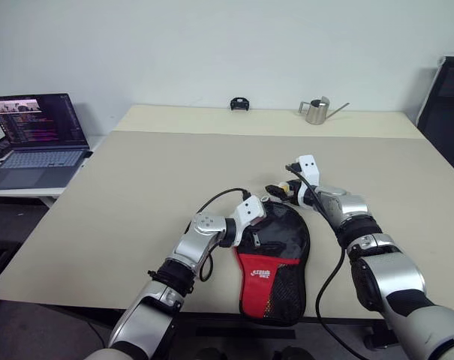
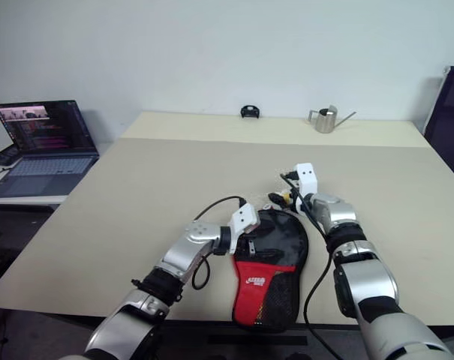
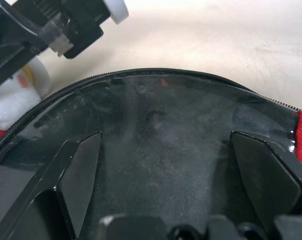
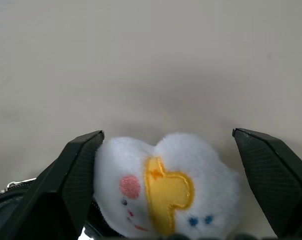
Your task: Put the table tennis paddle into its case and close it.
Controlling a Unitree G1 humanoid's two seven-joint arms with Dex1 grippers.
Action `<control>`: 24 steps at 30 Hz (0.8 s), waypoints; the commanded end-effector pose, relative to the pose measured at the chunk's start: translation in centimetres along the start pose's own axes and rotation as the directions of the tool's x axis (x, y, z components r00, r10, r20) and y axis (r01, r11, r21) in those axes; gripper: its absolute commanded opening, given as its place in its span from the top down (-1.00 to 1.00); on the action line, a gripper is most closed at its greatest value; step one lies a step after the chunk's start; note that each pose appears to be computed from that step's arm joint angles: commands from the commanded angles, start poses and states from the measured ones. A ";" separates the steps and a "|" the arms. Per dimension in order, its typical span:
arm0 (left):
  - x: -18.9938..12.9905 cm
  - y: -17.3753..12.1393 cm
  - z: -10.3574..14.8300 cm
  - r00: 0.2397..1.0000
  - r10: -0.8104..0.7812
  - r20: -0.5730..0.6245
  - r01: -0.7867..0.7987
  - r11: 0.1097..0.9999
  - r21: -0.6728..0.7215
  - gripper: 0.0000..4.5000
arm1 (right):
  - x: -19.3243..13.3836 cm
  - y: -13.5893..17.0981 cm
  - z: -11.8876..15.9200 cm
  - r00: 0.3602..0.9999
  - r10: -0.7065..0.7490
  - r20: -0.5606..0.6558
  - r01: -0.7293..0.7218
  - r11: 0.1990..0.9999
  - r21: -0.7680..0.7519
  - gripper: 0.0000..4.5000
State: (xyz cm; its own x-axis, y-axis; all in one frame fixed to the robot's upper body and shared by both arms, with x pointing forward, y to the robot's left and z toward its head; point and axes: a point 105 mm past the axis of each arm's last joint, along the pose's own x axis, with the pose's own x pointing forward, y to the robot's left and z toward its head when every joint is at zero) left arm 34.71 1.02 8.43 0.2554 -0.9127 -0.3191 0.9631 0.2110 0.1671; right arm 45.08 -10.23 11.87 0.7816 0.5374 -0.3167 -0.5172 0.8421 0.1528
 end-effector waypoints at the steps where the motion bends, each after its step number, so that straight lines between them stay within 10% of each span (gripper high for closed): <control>1: 0.3 -0.9 -1.3 0.999 -0.026 -0.044 0.025 0.999 -0.020 -0.99 | 0.0 0.4 2.1 0.998 0.015 0.064 -0.014 1.000 -0.021 -1.00; 5: 0.4 -1.0 -1.3 0.999 -0.028 -0.046 0.027 0.999 -0.019 -1.00 | 0.0 0.5 1.9 0.998 0.017 0.056 -0.016 1.000 -0.023 -0.82; 16: 0.5 -0.6 -1.9 0.998 -0.006 -0.067 0.005 1.000 -0.018 -1.00 | 0.3 2.0 0.1 0.996 0.083 -0.013 -0.084 0.994 -0.074 0.64; 24: 0.8 -1.3 -2.8 0.996 -0.018 -0.082 0.016 0.999 -0.031 -1.00 | 0.1 1.8 0.1 0.998 0.056 -0.002 -0.056 0.991 -0.118 0.79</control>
State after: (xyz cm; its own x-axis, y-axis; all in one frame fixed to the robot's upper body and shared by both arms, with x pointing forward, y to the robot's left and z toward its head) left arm 34.84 0.97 8.19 0.2708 -0.9100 -0.3139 0.9584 0.2241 0.1771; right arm 44.28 -9.01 11.54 0.7468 0.5754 -0.3336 -0.5868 0.8061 0.0767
